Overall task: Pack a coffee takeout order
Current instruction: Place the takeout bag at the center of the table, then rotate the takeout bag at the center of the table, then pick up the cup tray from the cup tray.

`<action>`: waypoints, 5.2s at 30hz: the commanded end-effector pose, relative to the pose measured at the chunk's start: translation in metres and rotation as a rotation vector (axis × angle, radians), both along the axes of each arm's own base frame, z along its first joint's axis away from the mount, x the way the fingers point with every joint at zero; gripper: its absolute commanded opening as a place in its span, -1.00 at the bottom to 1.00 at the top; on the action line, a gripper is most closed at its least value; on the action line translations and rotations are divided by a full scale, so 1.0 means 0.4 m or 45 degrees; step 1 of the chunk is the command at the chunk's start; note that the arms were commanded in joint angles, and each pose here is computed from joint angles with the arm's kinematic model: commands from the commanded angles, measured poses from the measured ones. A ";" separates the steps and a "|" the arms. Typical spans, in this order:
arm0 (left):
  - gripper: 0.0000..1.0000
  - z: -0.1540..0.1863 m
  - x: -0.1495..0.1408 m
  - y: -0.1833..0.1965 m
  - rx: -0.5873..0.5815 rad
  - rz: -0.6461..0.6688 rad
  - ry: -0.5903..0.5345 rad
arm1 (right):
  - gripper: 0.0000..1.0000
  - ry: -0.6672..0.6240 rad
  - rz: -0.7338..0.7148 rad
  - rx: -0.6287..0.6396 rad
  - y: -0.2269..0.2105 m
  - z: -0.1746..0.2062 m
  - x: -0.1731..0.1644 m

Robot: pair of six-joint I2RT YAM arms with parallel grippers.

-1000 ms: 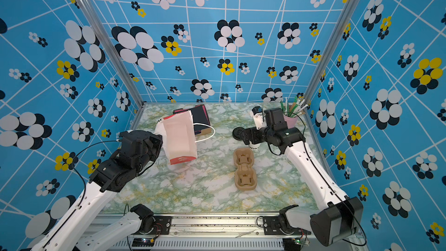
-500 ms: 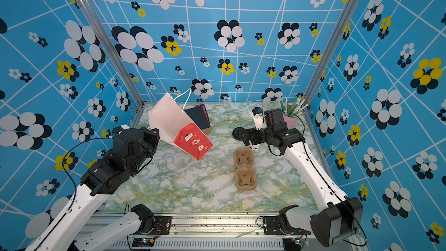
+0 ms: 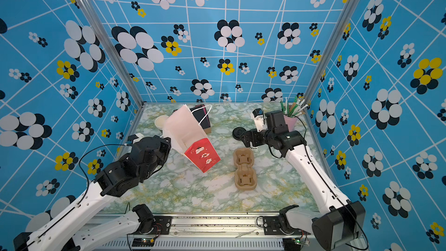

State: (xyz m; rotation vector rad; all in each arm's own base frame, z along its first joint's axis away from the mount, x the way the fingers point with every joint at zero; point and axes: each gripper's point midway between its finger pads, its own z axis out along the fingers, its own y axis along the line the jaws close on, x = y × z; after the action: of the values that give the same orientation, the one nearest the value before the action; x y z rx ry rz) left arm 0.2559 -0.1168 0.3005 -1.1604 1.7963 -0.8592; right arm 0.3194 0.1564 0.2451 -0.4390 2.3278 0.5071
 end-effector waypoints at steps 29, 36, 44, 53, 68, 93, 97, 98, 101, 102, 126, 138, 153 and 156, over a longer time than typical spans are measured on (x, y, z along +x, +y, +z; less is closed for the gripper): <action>0.14 -0.020 -0.012 -0.014 -0.053 0.037 0.036 | 0.98 0.028 0.029 -0.027 0.002 -0.042 -0.017; 0.32 0.134 0.002 -0.017 0.132 -0.087 -0.173 | 0.98 0.024 0.025 -0.033 -0.001 -0.039 -0.018; 0.77 0.305 0.035 0.003 0.835 -0.328 -0.315 | 0.98 0.027 0.016 -0.056 -0.013 -0.032 -0.034; 0.88 0.281 0.121 -0.057 1.193 -0.984 -0.360 | 0.98 0.073 -0.001 -0.083 -0.032 -0.048 -0.067; 0.42 -0.050 0.321 -0.104 1.395 -1.611 0.230 | 0.97 0.153 -0.036 -0.085 -0.045 -0.076 -0.100; -1.00 -0.074 0.317 -0.049 1.349 -1.523 0.390 | 0.95 0.241 -0.042 -0.076 -0.027 -0.126 -0.115; -1.00 -0.055 0.287 -0.030 1.337 -1.467 0.409 | 0.91 0.265 -0.062 -0.110 -0.031 -0.146 -0.126; -1.00 -0.054 0.277 -0.024 1.333 -1.457 0.417 | 0.90 0.271 -0.072 -0.124 -0.035 -0.151 -0.129; -1.00 -0.051 0.248 -0.006 1.325 -1.422 0.443 | 0.85 0.292 -0.107 -0.168 -0.045 -0.168 -0.135; -1.00 -0.050 0.238 0.000 1.319 -1.410 0.451 | 0.83 0.296 -0.119 -0.176 -0.047 -0.172 -0.137; -1.00 -0.111 0.160 0.035 1.082 -1.339 0.453 | 0.40 0.375 -0.229 -0.335 0.009 -0.270 -0.179; -1.00 -0.118 0.164 0.035 1.087 -1.338 0.439 | 0.22 0.454 -0.238 -0.438 0.045 -0.344 -0.187; -1.00 -0.131 0.163 0.038 1.094 -1.343 0.438 | -0.06 0.525 -0.222 -0.510 0.049 -0.404 -0.191; -1.00 -0.132 0.163 0.037 1.096 -1.346 0.438 | -0.08 0.527 -0.224 -0.515 0.049 -0.412 -0.189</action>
State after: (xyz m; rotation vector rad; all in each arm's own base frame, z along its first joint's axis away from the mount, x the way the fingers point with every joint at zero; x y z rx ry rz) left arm 0.3271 -0.1048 0.2517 0.2835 2.6640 -0.2795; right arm 0.2457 0.1784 0.0884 -0.3306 2.8385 0.0650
